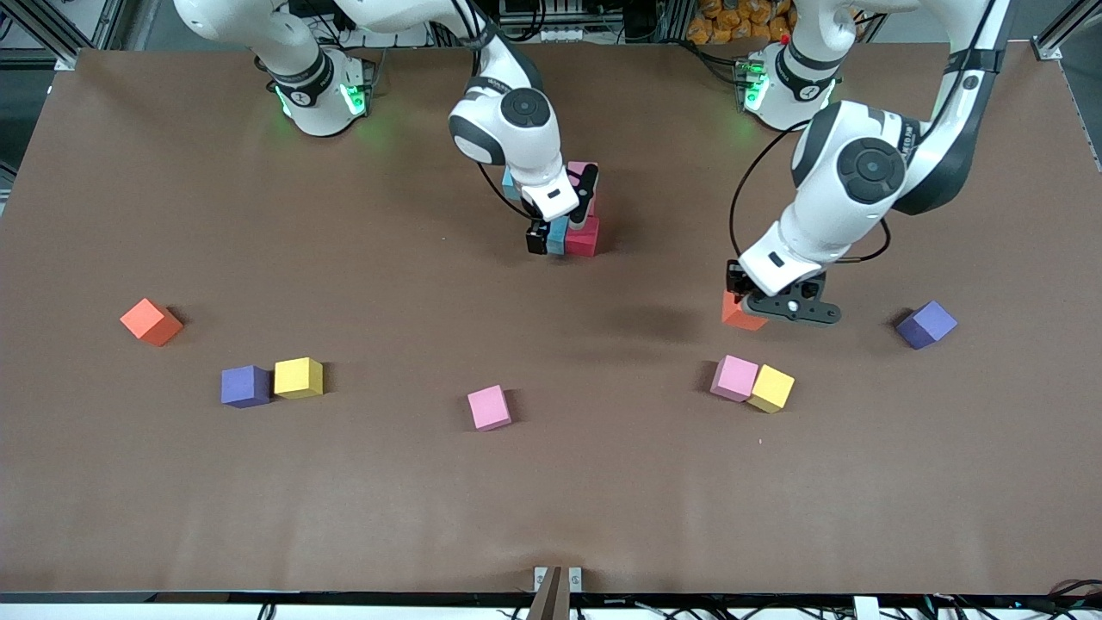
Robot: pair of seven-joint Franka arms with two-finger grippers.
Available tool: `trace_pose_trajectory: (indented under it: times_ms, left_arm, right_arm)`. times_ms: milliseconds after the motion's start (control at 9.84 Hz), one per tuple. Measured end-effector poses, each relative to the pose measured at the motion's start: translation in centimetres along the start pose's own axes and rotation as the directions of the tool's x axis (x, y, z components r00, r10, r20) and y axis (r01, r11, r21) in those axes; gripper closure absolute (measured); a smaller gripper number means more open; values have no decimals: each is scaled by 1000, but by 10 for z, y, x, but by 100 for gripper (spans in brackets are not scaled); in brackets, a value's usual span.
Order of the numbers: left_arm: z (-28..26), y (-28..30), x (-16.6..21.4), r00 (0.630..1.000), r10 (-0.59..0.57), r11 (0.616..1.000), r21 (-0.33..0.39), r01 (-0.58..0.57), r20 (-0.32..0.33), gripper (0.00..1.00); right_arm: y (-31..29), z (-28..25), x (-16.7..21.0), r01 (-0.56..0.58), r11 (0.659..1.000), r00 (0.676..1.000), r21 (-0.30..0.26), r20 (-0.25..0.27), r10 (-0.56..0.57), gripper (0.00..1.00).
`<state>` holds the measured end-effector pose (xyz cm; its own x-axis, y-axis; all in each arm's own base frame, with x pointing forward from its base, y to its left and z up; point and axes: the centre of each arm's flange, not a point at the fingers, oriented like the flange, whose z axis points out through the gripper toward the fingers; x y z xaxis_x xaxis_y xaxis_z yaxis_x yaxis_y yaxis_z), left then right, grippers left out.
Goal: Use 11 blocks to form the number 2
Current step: 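Carry the orange cube to the stack while the right gripper reaches yellow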
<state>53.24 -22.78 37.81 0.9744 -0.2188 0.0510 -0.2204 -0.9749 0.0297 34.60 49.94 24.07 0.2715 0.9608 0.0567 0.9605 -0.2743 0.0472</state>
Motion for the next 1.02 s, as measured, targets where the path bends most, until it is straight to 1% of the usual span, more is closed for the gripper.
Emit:
trace_pose_trajectory:
  times_ms: [203, 406, 610, 711, 813, 1016]
  left_arm:
    - [-5, 40, -6, 997, 74, 997, -10, -74, -2, 52]
    - [-10, 74, -15, 972, 233, 972, 36, -233, 8, 52]
    - [-13, 107, -27, 942, 335, 941, 48, -336, 29, 52]
    - [-13, 128, -36, 919, 394, 917, 49, -395, 33, 52]
    - [-13, 156, -48, 883, 469, 882, 46, -470, 35, 52]
    - [-17, 211, -68, 822, 570, 821, 33, -570, 19, 52]
  right_arm:
    - [26, -34, -11, -43, 999, 999, -10, 27, 43, 0]
    - [76, -56, -35, -132, 991, 990, -22, 38, 132, 0]
    - [142, -65, -73, -253, 967, 966, -35, 38, 254, 0]
    - [174, -69, -94, -313, 949, 949, -42, 38, 314, 0]
    - [205, -75, -116, -370, 928, 927, -47, 42, 372, 0]
    - [262, -85, -162, -471, 880, 880, -62, 35, 473, 0]
